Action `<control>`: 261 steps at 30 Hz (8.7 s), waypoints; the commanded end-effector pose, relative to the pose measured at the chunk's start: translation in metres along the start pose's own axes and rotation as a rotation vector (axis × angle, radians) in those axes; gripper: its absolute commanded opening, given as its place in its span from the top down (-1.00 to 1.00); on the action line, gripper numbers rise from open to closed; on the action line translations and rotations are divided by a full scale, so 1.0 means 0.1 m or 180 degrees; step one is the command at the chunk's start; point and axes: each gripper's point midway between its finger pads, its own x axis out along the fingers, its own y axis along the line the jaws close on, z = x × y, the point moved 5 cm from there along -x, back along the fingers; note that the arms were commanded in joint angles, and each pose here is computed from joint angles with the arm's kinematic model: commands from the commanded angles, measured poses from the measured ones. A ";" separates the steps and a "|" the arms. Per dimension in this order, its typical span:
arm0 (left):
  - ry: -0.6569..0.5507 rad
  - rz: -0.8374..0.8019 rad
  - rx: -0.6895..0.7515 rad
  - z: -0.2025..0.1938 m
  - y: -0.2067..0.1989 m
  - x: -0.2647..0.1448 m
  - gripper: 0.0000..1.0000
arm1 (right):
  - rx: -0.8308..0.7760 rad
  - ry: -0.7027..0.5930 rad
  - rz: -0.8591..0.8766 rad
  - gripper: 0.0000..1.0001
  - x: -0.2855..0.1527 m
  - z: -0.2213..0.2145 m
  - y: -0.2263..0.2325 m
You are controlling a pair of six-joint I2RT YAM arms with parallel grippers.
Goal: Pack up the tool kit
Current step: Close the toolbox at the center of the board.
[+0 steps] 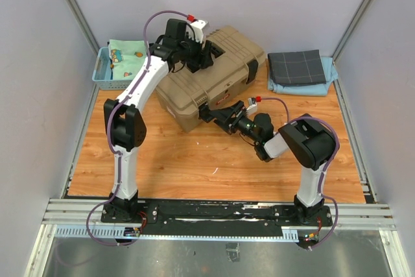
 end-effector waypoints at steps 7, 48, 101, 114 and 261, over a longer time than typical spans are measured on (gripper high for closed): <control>0.1360 0.0832 -0.0339 -1.19 0.83 -0.03 -0.37 | -0.0097 0.0117 0.0209 -0.87 0.22 -0.18 0.23; 0.1250 0.0583 -0.0485 -1.22 0.65 -0.12 -0.37 | -0.0324 -0.0376 0.0832 -0.97 0.71 -0.29 0.70; 0.1310 0.0511 -0.0508 -1.31 0.63 -0.07 -0.36 | -0.0249 -0.0136 0.0729 -0.86 0.56 -0.40 1.24; 0.1301 0.0497 -0.0542 -1.35 0.60 -0.09 -0.36 | -0.0165 -0.0210 0.0400 -0.79 0.73 -0.34 1.19; 0.1057 0.0897 0.0806 -1.71 0.43 -1.15 -0.39 | -0.1235 0.0474 -0.1785 0.03 1.07 -0.22 0.85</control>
